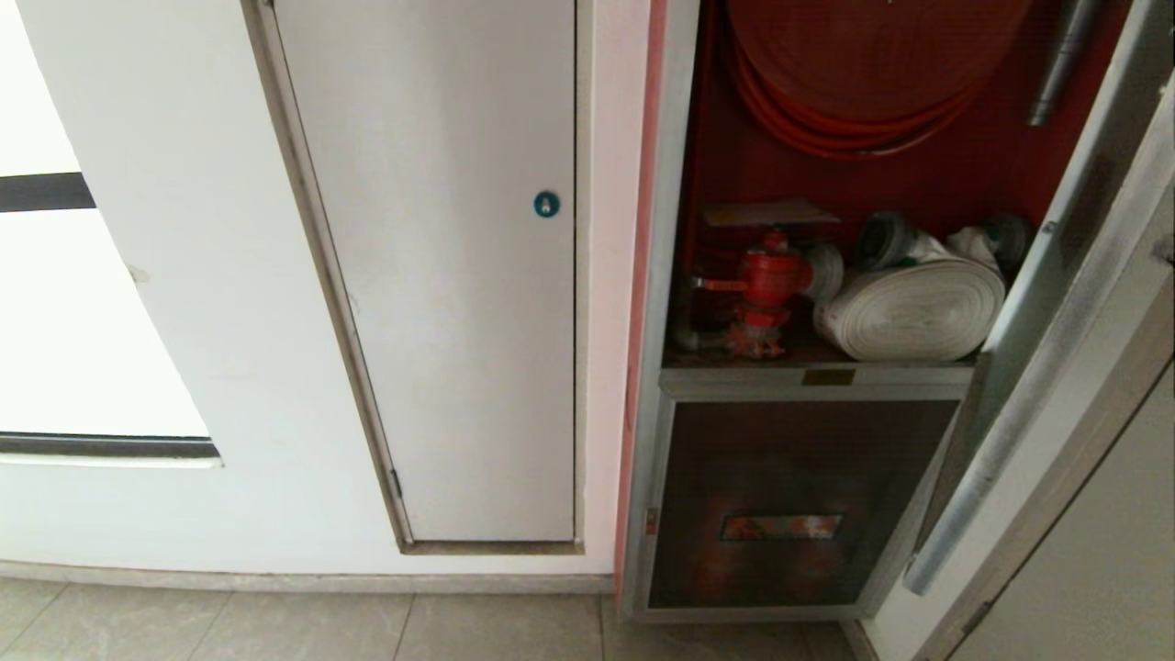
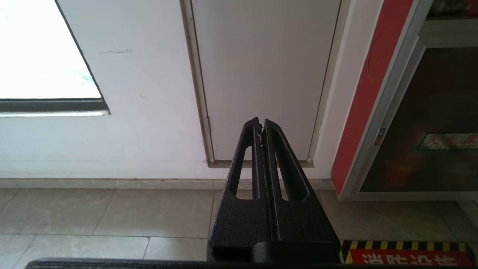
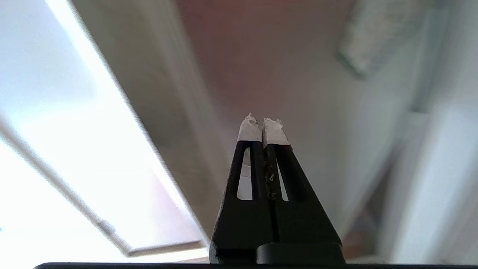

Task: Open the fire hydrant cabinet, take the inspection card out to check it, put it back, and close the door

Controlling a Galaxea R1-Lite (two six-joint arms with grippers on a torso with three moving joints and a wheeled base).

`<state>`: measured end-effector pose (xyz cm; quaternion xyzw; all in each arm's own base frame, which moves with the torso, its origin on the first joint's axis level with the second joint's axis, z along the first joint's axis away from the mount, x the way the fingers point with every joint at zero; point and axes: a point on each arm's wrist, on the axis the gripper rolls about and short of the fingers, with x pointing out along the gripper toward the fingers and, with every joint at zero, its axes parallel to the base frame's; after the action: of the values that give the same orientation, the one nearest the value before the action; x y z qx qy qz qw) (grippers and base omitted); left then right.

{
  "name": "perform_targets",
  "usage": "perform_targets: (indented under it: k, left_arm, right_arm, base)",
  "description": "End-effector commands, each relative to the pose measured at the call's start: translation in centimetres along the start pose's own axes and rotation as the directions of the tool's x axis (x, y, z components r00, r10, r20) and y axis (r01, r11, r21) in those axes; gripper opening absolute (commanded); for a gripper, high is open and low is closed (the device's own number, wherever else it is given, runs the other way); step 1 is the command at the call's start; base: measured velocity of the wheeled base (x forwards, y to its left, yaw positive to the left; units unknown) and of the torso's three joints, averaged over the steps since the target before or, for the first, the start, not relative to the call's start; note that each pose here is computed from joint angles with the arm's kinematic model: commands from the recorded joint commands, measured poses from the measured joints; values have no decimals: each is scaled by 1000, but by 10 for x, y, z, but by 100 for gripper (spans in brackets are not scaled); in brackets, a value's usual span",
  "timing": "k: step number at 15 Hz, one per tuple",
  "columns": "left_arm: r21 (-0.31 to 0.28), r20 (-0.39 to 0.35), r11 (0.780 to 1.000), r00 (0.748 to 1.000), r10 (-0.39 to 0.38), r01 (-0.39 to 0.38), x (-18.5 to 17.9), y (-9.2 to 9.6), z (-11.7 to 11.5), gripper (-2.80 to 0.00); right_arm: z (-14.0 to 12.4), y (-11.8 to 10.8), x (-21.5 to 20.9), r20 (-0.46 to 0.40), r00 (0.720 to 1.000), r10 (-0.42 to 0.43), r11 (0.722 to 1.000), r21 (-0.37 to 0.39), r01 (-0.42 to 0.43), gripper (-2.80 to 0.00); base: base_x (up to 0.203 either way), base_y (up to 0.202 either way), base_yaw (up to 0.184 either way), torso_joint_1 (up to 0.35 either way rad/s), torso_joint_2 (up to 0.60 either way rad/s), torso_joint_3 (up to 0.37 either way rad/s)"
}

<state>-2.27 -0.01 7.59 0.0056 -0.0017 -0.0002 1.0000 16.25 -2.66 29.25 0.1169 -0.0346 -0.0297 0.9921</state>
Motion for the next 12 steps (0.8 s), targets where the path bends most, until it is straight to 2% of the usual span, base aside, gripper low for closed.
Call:
perform_targets:
  k: [1,5,9,12]
  left_arm:
    - [1,-2,1000,1000,0,0,0,0,0,-280]
    - [0,-2,1000,1000,0,0,0,0,0,-280]
    - [1,-2,1000,1000,0,0,0,0,0,-280]
    - [1,-2,1000,1000,2,-2,0,0,0,-280]
  right_arm:
    - [-2,5,21,-37,998,51,999,10,-50,-280]
    - [-4,21,68,-97,981,170,985,37,-167,-280]
    - [-18,30,135,-152,968,202,979,70,-193,-280]
    - [-26,36,179,-157,963,218,975,75,-208,-280]
  base:
    - [0,0,0,0,0,0]
    - [0,0,0,0,0,0]
    - [0,0,0,0,0,0]
    - [0,0,0,0,0,0]
